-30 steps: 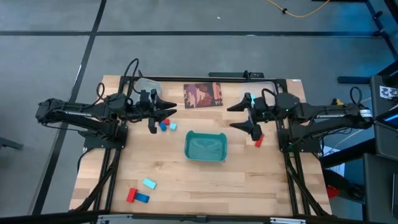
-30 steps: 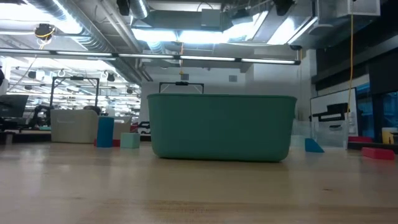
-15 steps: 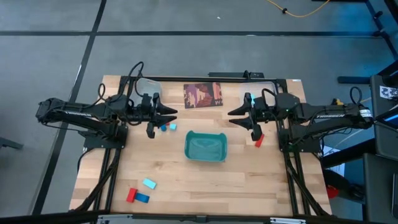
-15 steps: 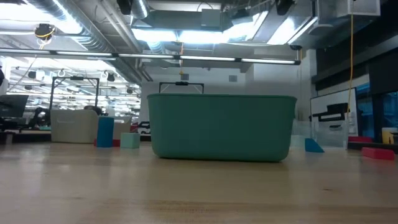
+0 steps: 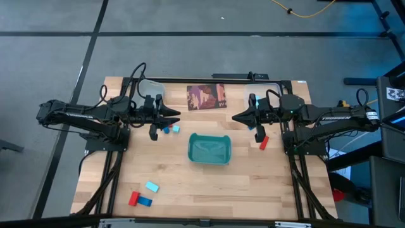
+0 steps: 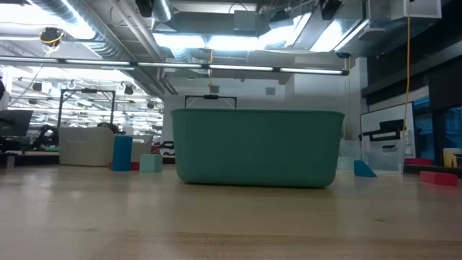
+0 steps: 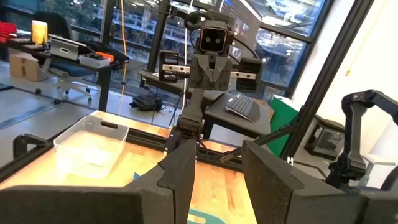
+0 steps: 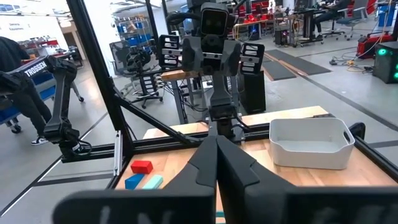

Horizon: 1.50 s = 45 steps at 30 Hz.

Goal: Sort & place blocks by color
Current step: Put the rectangular blue green block into the transparent bin

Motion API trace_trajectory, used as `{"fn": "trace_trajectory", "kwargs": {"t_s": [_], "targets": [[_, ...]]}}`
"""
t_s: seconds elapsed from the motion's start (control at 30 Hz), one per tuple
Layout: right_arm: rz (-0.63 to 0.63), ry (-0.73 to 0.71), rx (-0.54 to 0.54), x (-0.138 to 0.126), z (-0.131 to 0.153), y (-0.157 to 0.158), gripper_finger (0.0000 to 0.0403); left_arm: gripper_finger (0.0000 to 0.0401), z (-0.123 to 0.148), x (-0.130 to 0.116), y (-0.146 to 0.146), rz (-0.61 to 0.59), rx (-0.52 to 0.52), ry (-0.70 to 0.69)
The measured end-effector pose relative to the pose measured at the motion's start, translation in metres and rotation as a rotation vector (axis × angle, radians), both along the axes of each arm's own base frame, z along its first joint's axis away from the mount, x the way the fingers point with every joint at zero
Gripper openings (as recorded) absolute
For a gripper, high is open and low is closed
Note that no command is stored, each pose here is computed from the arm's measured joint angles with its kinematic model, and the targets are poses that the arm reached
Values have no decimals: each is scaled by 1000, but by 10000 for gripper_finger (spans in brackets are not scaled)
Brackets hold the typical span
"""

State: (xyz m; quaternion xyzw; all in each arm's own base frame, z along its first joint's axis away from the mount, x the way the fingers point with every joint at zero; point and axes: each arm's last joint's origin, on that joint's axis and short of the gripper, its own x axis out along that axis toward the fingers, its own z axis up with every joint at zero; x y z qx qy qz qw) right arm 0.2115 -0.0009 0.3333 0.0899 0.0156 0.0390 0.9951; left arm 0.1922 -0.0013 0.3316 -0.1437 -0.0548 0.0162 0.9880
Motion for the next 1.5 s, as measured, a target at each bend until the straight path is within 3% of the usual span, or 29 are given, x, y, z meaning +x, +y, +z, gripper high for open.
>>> {"fn": "trace_trajectory", "kwargs": {"t_s": [0.2, 0.37, 0.5, 0.73, 0.87, 1.17, 1.5], "targets": [[0, 0, -4, 0, 0, 0, 2, 125, -1, 0, 0, -4, 1, 6], [0, 1, -4, 0, 0, 0, 1, 125, 1, 0, -13, -102, -20, 59], [0, 3, -4, 0, 0, 0, 1, 125, 7, 2, -35, -193, -14, 319], [-1, 8, -6, 0, -1, 0, 1, 125, 13, 6, -89, -350, 108, 748], [-1, 10, -7, 0, -1, 0, 0, 131, -4, 7, -120, -412, 143, 956], [-1, 10, -7, 0, -1, 0, 0, 178, -63, 8, -190, -511, 181, 1258], [-1, 21, -10, 0, -2, 0, 0, 224, -123, 23, -216, -453, 289, 1440]]}}
